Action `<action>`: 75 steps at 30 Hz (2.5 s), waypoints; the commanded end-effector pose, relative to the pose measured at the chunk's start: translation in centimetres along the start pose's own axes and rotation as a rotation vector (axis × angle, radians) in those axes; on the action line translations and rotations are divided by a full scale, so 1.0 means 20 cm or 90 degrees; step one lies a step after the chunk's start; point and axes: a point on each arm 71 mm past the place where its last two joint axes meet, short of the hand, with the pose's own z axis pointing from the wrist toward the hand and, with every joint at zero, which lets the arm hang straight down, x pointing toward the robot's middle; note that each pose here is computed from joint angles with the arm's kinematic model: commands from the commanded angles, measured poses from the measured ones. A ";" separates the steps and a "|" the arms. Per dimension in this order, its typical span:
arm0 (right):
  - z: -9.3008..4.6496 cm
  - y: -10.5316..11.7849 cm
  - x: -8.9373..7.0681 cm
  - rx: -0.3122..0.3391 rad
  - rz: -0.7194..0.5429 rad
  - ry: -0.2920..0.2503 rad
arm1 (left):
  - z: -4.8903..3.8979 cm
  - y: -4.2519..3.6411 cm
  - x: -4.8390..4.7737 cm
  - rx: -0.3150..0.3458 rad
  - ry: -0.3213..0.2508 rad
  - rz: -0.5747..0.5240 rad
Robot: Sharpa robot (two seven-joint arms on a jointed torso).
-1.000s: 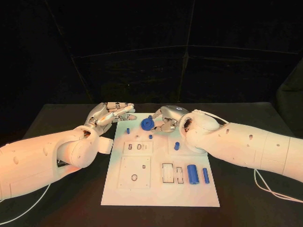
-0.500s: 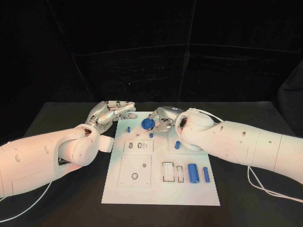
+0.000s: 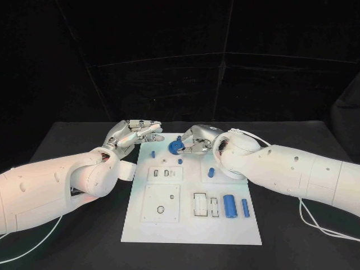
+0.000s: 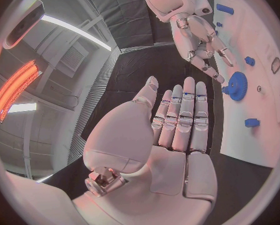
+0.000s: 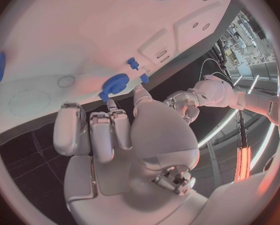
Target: Assemble the parts on the task board
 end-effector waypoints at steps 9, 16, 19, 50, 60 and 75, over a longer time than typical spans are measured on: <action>-0.19 -0.19 -0.17 -0.067 0.174 -0.132 | -0.008 -0.010 -0.005 0.003 0.004 -0.003; -0.37 -0.45 -0.23 -0.013 0.168 -0.101 | -0.010 -0.011 -0.005 0.005 0.005 -0.004; -0.43 -0.53 -0.25 -0.002 0.160 -0.088 | -0.013 -0.013 -0.009 0.007 0.011 -0.008; -0.42 -0.79 -0.26 0.052 0.083 -0.062 | -0.008 0.012 -0.003 0.005 0.014 -0.009; -0.40 -0.79 -0.22 0.054 0.083 -0.045 | -0.007 0.014 -0.003 0.003 0.015 -0.010; -0.38 -0.77 -0.17 0.059 0.080 -0.025 | -0.006 0.017 -0.005 0.002 0.014 -0.009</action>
